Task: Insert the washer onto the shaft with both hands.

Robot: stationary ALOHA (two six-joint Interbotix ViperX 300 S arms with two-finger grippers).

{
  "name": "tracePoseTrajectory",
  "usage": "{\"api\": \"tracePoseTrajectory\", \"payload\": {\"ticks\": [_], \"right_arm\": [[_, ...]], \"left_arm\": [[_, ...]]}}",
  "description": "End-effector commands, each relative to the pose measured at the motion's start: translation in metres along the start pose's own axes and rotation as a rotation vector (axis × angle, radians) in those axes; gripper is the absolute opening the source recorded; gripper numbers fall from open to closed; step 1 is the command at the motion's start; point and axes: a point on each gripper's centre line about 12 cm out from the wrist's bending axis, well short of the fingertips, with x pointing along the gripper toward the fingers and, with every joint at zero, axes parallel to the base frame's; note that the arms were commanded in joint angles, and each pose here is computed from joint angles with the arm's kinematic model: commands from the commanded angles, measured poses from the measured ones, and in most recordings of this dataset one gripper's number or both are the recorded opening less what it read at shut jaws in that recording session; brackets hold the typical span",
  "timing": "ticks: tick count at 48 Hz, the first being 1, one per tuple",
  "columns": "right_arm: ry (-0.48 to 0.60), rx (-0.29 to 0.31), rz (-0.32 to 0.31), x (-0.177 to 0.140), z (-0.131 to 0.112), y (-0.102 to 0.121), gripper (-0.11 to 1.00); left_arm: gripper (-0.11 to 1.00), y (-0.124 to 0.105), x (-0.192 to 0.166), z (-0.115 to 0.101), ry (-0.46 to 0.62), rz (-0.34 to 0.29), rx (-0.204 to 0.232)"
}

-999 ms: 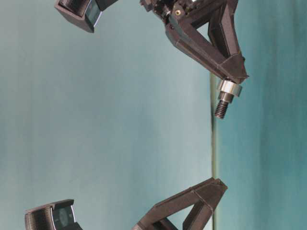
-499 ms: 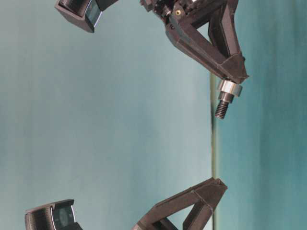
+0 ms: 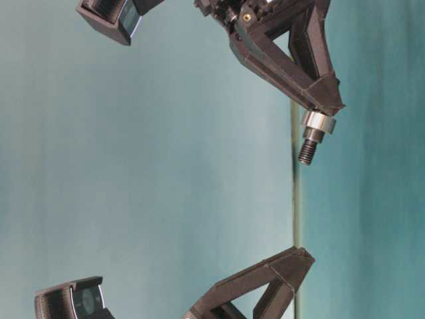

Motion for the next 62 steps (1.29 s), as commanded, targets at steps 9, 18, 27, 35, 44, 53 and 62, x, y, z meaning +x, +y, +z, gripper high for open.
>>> {"api": "tracePoseTrajectory", "payload": {"ticks": [9, 18, 27, 35, 44, 53, 62], "right_arm": [[-0.031, -0.003, 0.002, 0.001, 0.009, 0.000, 0.01], [-0.029, -0.003, 0.002, 0.001, 0.009, 0.000, 0.01], [-0.029, -0.003, 0.002, 0.001, 0.009, 0.000, 0.01], [-0.029, -0.003, 0.002, 0.001, 0.009, 0.000, 0.01], [-0.031, -0.003, 0.002, 0.001, 0.010, 0.001, 0.01], [-0.029, -0.004, 0.003, 0.001, 0.009, 0.001, 0.01], [-0.029, -0.004, 0.003, 0.001, 0.009, 0.001, 0.01]], "left_arm": [[0.84, -0.005, -0.002, 0.007, -0.022, -0.014, 0.002], [0.84, -0.006, -0.002, 0.007, -0.021, -0.017, 0.003], [0.84, -0.007, -0.001, 0.006, -0.019, -0.019, 0.007], [0.84, -0.011, -0.002, 0.005, -0.017, -0.027, 0.020], [0.84, -0.013, -0.003, 0.004, -0.019, -0.034, 0.028], [0.84, -0.015, -0.003, 0.004, -0.018, -0.039, 0.033], [0.84, -0.015, -0.003, 0.004, -0.018, -0.039, 0.033]]}}
